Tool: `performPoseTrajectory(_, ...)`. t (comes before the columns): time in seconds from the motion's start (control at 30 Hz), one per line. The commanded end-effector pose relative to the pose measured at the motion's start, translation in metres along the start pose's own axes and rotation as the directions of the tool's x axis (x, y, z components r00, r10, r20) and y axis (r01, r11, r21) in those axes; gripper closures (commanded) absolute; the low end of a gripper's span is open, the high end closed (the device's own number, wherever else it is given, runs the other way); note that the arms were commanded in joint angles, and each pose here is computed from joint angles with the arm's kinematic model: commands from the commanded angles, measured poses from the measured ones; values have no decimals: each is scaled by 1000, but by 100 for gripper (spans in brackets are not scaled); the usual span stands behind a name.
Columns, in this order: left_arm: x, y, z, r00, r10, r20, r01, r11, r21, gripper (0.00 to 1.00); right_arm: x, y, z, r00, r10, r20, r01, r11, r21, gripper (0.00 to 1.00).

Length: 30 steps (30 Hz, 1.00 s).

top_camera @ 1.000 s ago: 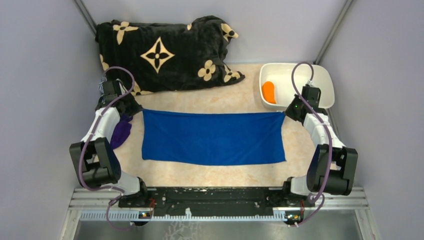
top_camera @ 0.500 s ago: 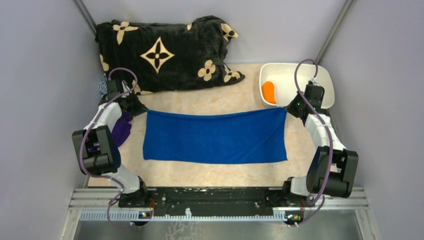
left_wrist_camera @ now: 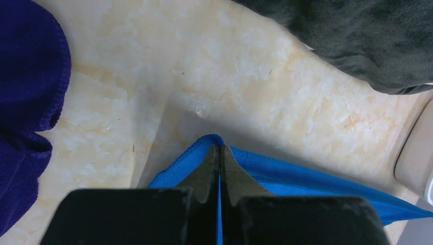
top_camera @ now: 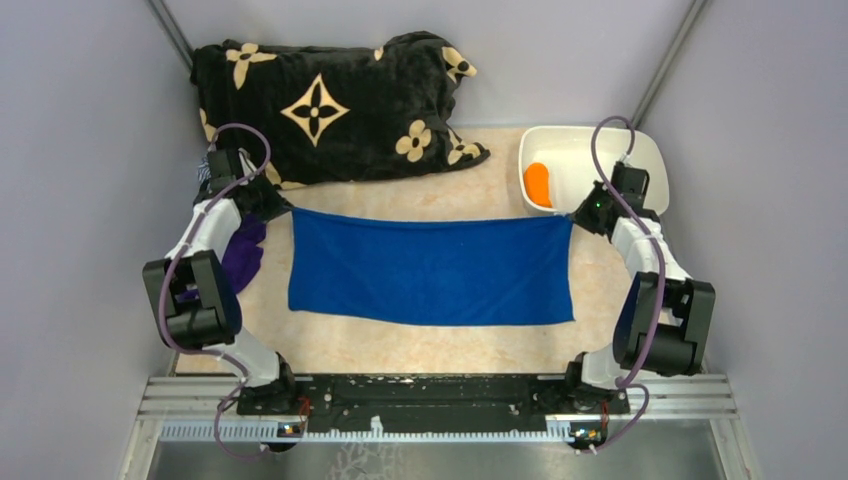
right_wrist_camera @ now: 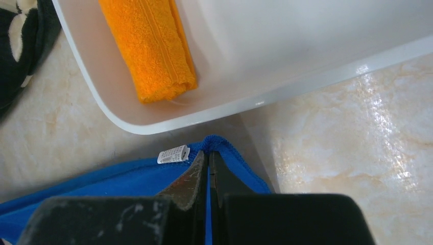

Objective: Roll the towels
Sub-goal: Fold the towel at the center of the board.

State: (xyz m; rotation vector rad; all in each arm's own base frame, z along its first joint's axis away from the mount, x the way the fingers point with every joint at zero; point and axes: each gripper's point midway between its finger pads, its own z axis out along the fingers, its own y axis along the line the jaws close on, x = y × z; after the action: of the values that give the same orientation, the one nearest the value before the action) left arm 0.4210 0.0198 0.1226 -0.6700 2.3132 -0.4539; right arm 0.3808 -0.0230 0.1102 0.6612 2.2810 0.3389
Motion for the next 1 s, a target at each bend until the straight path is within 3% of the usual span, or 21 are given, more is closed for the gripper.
performPoseTrajectory(0.0, -11, 1, -15, 998, 18, 58, -17, 1000, -20, 100, -24, 10, -22, 996, -15, 86, 18, 999, -37, 100)
performPoseTrajectory(0.13, 5, 5, -15, 1000, 10, 22, -10, 1000, -11, 100, -14, 13, -29, 997, -14, 73, 19, 997, -70, 100)
performPoseTrajectory(0.27, 15, 7, -19, 1000, 14, 11, -14, 1000, -7, 100, -20, 13, -45, 991, -15, 132, 24, 998, -64, 100)
performPoseTrajectory(0.47, 9, 1, -34, 998, 16, 61, -16, 1000, 5, 100, -27, 8, -63, 979, -18, 201, 26, 999, -38, 100)
performPoseTrajectory(0.77, 18, 6, -43, 997, -2, 79, 1, 1000, 13, 100, -18, -2, -62, 979, -6, 204, 10, 1000, -18, 100)
performPoseTrajectory(0.97, 30, 12, -47, 998, -16, 60, 15, 1000, 14, 100, 0, -6, -61, 989, 2, 145, 1, 1000, -24, 100)
